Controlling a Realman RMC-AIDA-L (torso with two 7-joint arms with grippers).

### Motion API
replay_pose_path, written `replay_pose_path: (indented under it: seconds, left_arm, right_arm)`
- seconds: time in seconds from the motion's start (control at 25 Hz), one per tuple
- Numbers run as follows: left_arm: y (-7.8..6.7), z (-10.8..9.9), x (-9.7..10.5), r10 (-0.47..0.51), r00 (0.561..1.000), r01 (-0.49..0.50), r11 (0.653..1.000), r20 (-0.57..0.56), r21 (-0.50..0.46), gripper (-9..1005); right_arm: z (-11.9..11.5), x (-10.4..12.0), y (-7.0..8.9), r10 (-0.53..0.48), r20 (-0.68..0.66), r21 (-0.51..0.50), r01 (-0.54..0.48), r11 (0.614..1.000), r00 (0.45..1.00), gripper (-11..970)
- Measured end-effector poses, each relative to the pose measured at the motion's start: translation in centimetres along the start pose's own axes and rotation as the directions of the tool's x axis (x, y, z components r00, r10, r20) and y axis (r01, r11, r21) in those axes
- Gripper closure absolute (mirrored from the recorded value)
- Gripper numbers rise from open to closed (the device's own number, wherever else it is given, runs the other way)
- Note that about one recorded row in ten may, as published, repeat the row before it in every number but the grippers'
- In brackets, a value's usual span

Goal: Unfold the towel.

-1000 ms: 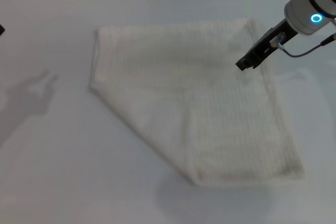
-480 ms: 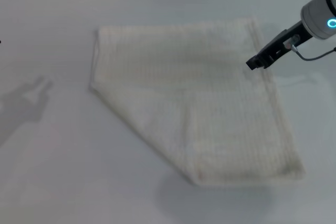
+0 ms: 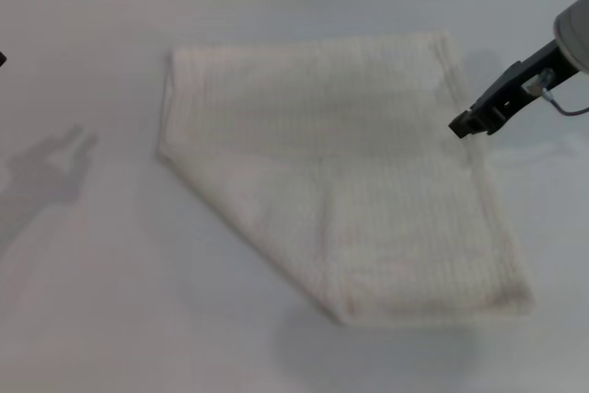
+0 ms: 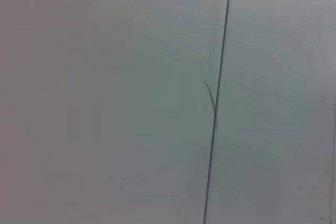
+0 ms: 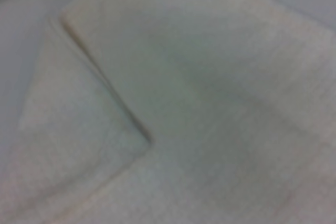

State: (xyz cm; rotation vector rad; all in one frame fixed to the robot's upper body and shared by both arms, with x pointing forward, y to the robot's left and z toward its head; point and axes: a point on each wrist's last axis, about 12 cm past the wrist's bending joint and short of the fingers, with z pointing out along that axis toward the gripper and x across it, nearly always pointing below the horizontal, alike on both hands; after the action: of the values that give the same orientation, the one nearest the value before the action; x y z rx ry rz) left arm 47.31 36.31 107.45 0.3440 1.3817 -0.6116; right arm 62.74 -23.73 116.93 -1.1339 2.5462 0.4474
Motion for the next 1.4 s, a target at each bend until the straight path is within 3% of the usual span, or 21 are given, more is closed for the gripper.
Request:
replay_pose_path:
  seconds: [0.44, 0.72, 0.8, 1.12, 1.4]
  left_arm:
    - [0.0, 0.3, 0.2, 0.003, 1.000, -0.003, 1.000, -0.004, -0.007, 758]
    - [-0.2, 1.1, 0.4, 0.005, 1.000, -0.005, 1.000, 0.003, 0.005, 757]
    - [0.6, 4.6, 0.1, 0.025, 0.998, -0.023, 0.998, -0.053, 0.053, 757]
    - [0.6, 7.9, -1.4, 0.085, 0.991, -0.064, 0.981, -0.108, 0.186, 756]
    - [0.8, 9.9, -3.3, 0.119, 0.993, -0.119, 0.976, 0.013, 0.183, 755]
  right_arm:
    - [-3.3, -0.9, -1.2, -0.031, -0.049, 0.019, 0.032, 0.999, 0.998, 960]
    - [0.0, 0.0, -1.3, 0.033, 0.050, 0.052, -0.036, 0.998, 0.998, 960]
    - [1.2, 0.7, -1.2, 0.054, 0.059, 0.049, -0.057, 0.997, 0.997, 960]
    - [2.3, 1.4, -1.5, 0.094, 0.072, 0.054, -0.098, 0.994, 0.993, 961]
    - [3.0, 2.3, -2.0, 0.177, 0.144, 0.040, -0.185, 0.982, 0.974, 960]
